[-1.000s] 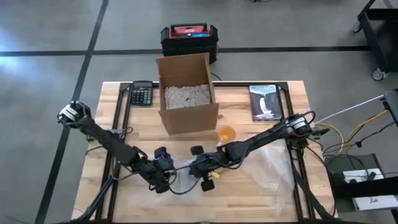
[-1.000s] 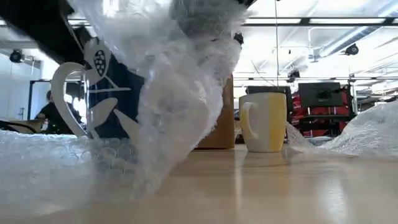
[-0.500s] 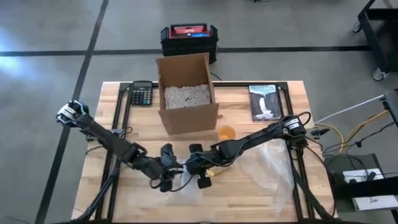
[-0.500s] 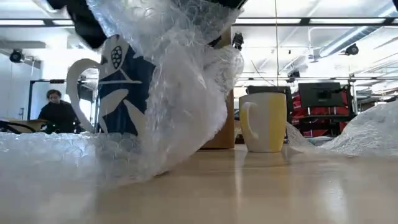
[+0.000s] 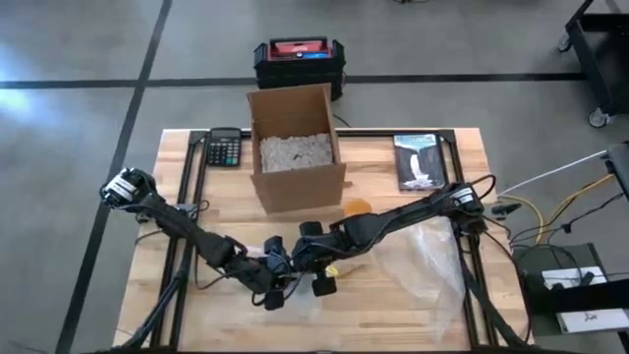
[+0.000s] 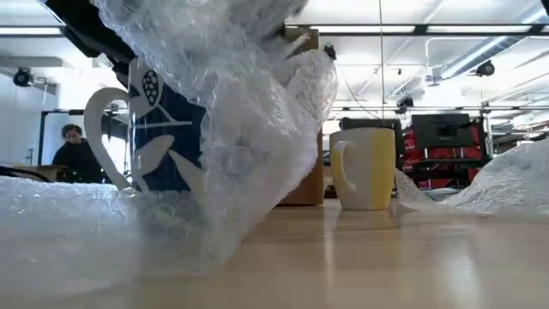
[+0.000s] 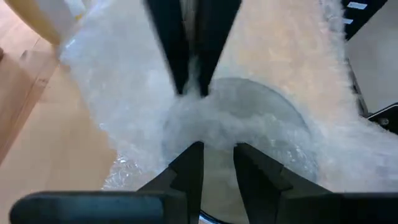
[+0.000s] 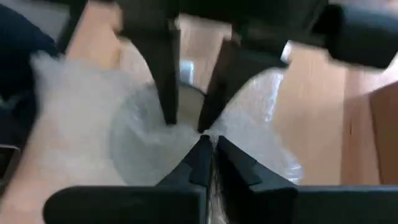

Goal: Wrap mug
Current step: Wrap the blue mug with the transparent bubble wrap

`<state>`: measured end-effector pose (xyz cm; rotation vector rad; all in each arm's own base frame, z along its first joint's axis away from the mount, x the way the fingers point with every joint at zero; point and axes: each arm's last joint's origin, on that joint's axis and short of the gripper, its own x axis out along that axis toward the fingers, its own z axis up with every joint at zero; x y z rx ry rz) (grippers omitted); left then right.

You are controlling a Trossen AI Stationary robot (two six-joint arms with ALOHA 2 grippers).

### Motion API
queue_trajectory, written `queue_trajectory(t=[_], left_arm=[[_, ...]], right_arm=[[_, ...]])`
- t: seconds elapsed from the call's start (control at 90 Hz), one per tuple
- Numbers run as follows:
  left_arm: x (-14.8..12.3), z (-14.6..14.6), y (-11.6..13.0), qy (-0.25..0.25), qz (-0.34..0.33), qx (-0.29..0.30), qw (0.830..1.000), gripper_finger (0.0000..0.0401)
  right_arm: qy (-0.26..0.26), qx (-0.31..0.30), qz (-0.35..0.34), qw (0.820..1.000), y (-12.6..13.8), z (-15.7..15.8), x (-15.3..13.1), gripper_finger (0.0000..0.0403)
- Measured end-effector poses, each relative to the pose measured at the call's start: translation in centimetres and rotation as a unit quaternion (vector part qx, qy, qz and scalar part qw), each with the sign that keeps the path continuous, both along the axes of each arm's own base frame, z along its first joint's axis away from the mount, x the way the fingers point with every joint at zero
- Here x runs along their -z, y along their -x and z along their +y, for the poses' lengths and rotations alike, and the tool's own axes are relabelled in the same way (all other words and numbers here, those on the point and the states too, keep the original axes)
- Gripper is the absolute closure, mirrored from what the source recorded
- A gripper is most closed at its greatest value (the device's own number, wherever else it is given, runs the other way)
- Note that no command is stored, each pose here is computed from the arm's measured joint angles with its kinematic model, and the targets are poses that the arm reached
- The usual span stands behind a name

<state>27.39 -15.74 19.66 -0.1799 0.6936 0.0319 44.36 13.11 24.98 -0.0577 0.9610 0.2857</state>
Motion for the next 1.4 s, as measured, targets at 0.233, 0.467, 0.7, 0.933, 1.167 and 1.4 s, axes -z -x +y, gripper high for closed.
queue_trajectory(t=[0.233, 0.467, 0.7, 0.933, 1.167, 1.4], left_arm=[[0.1, 0.0, 0.1, -0.005, -0.001, 0.001, 1.0, 0.0326], [-1.0, 0.1, 0.6, 0.012, -0.011, 0.014, 1.0, 0.0326], [-5.6, 1.0, 4.1, 0.062, -0.025, 0.02, 0.998, 0.0326], [-5.8, 1.6, 10.0, 0.136, 0.155, -0.03, 0.978, 0.0326], [-3.3, -0.5, 14.3, 0.167, 0.321, -0.06, 0.93, 0.0326], [0.3, -1.4, 15.5, 0.168, 0.349, -0.112, 0.915, 0.0268]], right_arm=[[-0.016, 0.004, 0.056, 0.998, -1.1, 0.9, 4.5, 0.0403], [-0.008, 0.004, 0.101, 0.995, -1.7, 1.2, 7.8, 0.0403], [-0.006, 0.011, 0.092, 0.996, -1.8, 1.0, 7.4, 0.0403], [0.0, 0.011, 0.089, 0.996, -1.8, 1.0, 7.3, 0.0403], [0.0, 0.011, 0.079, 0.997, -1.9, 1.0, 7.3, 0.0403], [-0.003, 0.004, 0.057, 0.998, -2.3, 1.1, 7.0, 0.0403]])
